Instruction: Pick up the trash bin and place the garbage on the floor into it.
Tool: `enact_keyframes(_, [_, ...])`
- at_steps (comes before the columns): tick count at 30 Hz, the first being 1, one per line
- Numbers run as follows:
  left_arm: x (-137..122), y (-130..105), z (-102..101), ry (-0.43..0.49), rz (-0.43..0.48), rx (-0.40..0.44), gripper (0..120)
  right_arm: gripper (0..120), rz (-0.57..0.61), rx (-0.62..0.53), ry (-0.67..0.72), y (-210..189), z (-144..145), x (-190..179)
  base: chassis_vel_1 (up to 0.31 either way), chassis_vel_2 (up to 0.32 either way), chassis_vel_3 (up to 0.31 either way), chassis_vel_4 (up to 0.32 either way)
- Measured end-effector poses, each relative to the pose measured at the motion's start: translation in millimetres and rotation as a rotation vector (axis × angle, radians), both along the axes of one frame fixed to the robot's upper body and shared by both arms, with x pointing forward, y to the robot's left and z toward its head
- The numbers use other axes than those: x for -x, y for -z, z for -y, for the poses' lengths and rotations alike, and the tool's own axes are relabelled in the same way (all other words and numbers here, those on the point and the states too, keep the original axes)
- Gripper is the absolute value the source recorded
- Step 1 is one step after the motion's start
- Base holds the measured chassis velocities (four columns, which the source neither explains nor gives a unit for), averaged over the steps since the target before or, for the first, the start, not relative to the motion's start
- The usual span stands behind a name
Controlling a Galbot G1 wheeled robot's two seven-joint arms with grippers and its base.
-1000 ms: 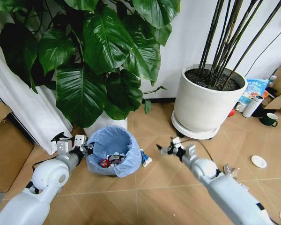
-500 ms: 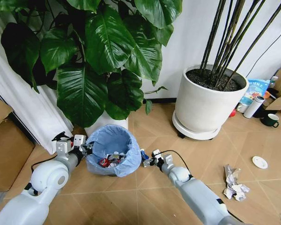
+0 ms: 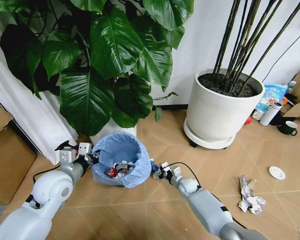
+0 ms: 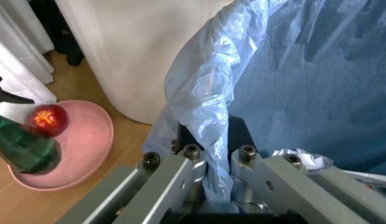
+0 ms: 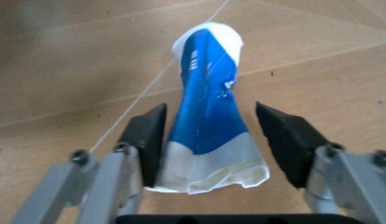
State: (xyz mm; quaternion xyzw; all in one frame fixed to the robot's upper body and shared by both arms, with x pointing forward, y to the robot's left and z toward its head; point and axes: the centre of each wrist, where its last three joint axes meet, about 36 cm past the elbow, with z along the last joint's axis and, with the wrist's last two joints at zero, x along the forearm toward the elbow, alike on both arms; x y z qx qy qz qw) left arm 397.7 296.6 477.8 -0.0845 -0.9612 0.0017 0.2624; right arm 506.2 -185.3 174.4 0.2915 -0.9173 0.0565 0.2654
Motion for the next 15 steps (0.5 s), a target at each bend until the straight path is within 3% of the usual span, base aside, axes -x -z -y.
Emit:
enact_keyframes(9, [-1.1, 1.0, 1.1, 0.001, 0.000, 0.004, 0, 15, -0.013, -0.013, 0.007, 5.2, -1.3, -0.5, 0.000, 0.000, 0.000, 0.000])
enact_keyframes(15, [-0.6, 1.0, -0.4, 0.000, -0.001, 0.000, 0, 0, -0.005, -0.021, 0.018, 3.7, -2.2, -2.9, 0.000, 0.000, 0.000, 0.000])
